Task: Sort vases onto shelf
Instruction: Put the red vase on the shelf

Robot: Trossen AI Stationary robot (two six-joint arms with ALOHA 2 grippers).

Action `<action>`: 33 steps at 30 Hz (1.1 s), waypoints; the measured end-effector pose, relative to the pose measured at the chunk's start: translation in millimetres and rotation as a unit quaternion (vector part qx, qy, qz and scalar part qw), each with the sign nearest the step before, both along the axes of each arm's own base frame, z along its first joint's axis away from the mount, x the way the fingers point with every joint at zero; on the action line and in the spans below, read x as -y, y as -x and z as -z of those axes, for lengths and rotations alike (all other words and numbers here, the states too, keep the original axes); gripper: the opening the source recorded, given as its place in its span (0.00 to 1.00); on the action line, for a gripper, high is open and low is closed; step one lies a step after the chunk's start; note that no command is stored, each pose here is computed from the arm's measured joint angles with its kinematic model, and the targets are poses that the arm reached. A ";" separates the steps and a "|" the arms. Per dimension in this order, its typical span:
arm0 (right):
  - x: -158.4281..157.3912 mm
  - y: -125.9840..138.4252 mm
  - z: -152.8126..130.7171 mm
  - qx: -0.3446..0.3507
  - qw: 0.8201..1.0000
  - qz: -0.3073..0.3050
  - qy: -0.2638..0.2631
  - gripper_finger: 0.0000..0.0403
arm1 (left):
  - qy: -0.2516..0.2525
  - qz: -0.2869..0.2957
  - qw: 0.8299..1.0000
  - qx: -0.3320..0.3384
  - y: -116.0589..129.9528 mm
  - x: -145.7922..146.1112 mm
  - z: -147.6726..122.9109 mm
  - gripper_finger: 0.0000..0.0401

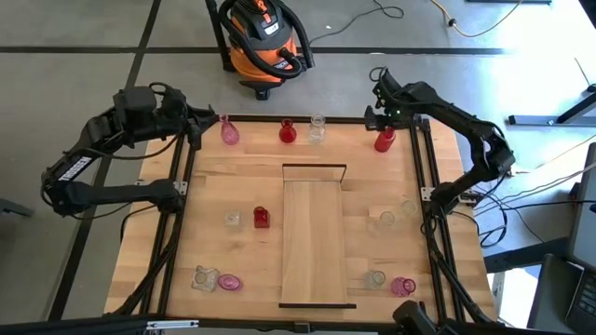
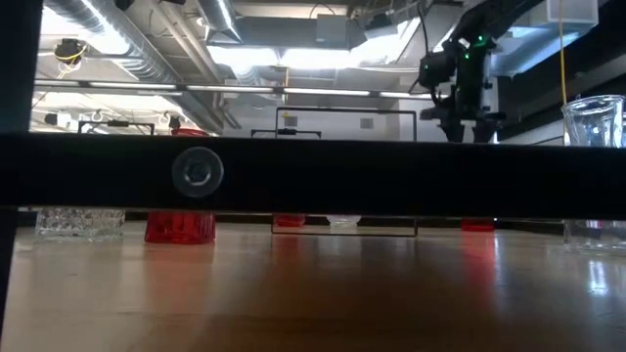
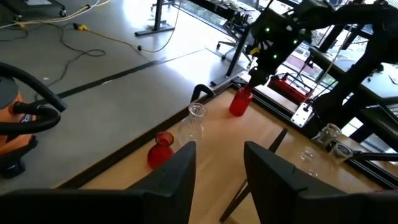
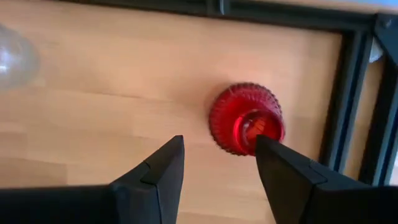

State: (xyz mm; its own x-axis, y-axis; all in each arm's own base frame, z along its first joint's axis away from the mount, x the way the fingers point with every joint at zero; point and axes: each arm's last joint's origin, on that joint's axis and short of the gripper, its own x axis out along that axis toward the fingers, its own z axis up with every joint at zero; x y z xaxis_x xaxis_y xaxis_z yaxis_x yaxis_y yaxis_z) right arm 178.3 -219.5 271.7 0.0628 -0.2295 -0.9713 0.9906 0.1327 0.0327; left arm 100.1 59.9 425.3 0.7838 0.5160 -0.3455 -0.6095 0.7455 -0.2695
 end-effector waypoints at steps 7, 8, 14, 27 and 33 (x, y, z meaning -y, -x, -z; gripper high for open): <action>-1.9 3.4 11.6 -0.032 0.999 0.015 0.010 0.46 | 0.000 -0.001 1.000 0.001 0.2 0.1 -0.1 0.32; -1.7 3.4 11.6 -0.033 0.999 0.017 0.012 0.46 | 0.000 -0.001 1.000 0.001 0.2 0.1 -0.1 0.32; -2.2 4.1 10.2 -0.028 0.999 0.029 0.016 0.46 | 0.001 -0.001 1.000 0.001 0.2 0.1 -0.1 0.32; -69.6 9.2 -16.1 -0.018 0.979 0.089 0.183 0.46 | 0.008 -0.005 1.000 0.006 0.3 0.1 -0.1 0.32; -103.1 10.7 31.9 0.056 0.948 0.145 0.276 0.46 | -0.006 -0.002 1.000 -0.003 -0.1 -0.3 0.0 0.32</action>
State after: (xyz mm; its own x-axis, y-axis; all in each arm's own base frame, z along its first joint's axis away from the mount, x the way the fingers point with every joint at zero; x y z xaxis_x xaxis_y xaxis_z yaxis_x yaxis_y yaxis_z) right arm 167.6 -116.4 239.8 0.0158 -0.7250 -0.6886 0.9826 -0.1162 0.1449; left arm 100.2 60.2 425.3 0.7796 0.5228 -0.3449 -0.6141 0.7462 -0.2570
